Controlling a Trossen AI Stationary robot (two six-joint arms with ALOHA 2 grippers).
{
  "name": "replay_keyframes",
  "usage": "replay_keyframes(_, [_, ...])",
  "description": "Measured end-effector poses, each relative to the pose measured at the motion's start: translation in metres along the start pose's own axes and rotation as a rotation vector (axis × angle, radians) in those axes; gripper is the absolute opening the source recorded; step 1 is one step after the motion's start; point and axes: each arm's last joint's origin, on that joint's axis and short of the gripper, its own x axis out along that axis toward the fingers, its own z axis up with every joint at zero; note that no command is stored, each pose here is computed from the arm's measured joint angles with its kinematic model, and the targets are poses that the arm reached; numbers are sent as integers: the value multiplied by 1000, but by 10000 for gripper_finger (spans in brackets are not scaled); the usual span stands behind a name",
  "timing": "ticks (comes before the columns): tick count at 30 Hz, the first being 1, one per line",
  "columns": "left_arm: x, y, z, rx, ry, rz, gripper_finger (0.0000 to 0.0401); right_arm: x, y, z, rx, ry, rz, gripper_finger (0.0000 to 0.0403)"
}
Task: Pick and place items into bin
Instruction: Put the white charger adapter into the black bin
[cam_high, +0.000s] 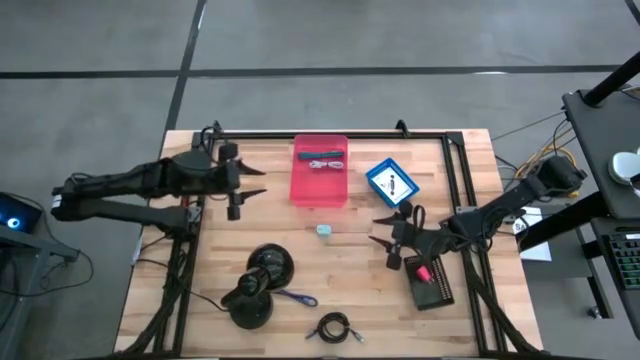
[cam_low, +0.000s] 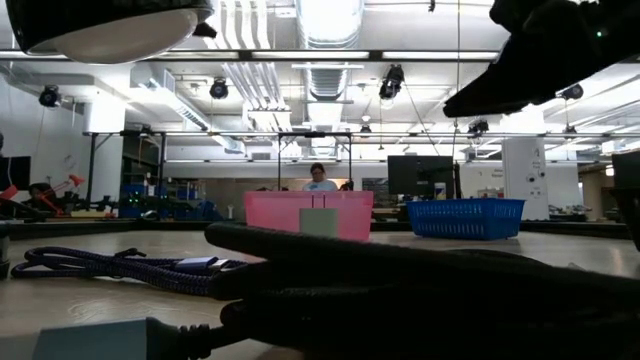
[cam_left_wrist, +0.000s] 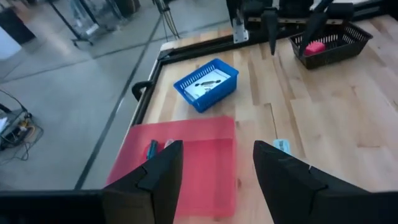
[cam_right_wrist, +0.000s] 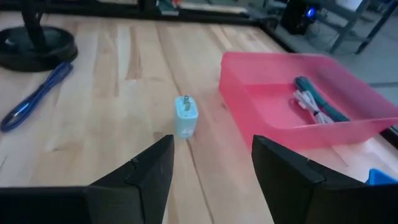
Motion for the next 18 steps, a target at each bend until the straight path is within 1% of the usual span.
replay_keyframes(4, [0, -7, -27, -27, -85, 22, 180, 5, -6, 1, 3, -54, -8, 203])
replay_keyframes(6, [1, -10, -36, -66, -145, 35, 180, 7, -10, 4, 2, -69, 4, 203])
replay_keyframes(9, [3, -15, -51, -81, -207, 50, 180, 11, -13, 10, 22, -105, 38, 203])
replay_keyframes(13, [9, -21, -73, -90, -226, 53, 180, 13, -17, 17, 42, -162, 30, 203])
replay_keyframes(16, [12, -26, -88, -144, -220, 45, 180, 15, -20, 20, 45, -189, 24, 203])
replay_keyframes(18, [13, -29, -97, -181, -214, 39, 180, 19, -20, 20, 26, -189, 45, 203])
